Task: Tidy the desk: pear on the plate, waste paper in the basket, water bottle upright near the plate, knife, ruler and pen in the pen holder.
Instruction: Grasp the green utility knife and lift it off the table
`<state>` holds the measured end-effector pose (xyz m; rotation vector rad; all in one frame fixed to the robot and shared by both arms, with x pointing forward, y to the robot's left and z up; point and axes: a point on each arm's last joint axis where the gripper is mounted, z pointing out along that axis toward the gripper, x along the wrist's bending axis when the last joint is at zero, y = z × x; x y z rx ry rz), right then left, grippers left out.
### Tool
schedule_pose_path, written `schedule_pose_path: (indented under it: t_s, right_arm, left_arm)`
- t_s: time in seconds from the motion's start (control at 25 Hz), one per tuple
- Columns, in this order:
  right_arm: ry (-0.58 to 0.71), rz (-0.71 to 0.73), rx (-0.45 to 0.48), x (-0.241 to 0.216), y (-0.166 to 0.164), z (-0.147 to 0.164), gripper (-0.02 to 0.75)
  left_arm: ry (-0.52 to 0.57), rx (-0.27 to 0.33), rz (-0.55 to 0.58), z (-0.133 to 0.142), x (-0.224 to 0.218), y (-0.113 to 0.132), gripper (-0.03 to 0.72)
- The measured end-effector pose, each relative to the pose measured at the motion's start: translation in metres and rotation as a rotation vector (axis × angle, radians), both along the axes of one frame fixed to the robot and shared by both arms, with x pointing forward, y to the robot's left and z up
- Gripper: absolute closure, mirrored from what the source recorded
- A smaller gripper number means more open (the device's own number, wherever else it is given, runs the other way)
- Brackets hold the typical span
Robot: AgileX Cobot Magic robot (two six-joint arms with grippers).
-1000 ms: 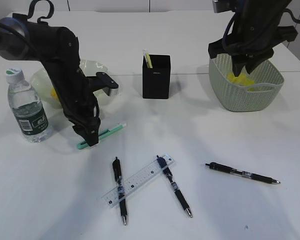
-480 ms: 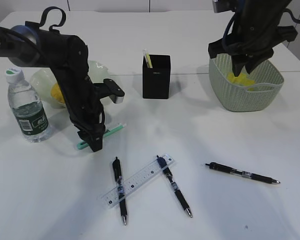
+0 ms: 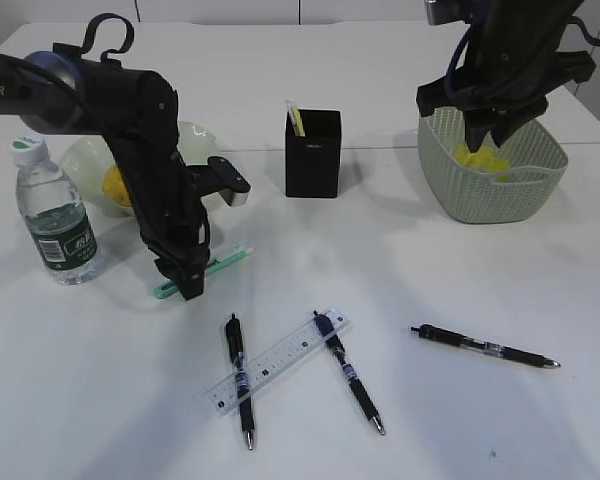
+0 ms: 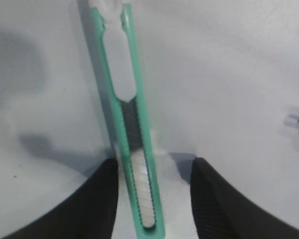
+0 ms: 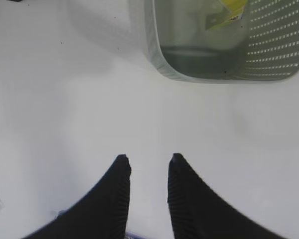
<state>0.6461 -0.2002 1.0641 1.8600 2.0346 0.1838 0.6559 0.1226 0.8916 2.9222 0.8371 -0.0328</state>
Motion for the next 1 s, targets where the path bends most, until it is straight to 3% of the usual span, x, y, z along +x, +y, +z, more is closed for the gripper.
schedule_pose_path:
  t_s: [0.48,1.0]
  right_arm:
    - [-0.001,0.000,-0.002,0.0001,-0.0002,0.0000,0.537]
    - [-0.001,0.000,-0.002,0.0001,-0.0002,0.0000,0.537]
  left_arm:
    - [-0.014,0.023,-0.014,-0.0004,0.0012,0.0020,0.579]
    - [-0.009,0.024,-0.015,0.0011,0.0023,0.0015,0.585]
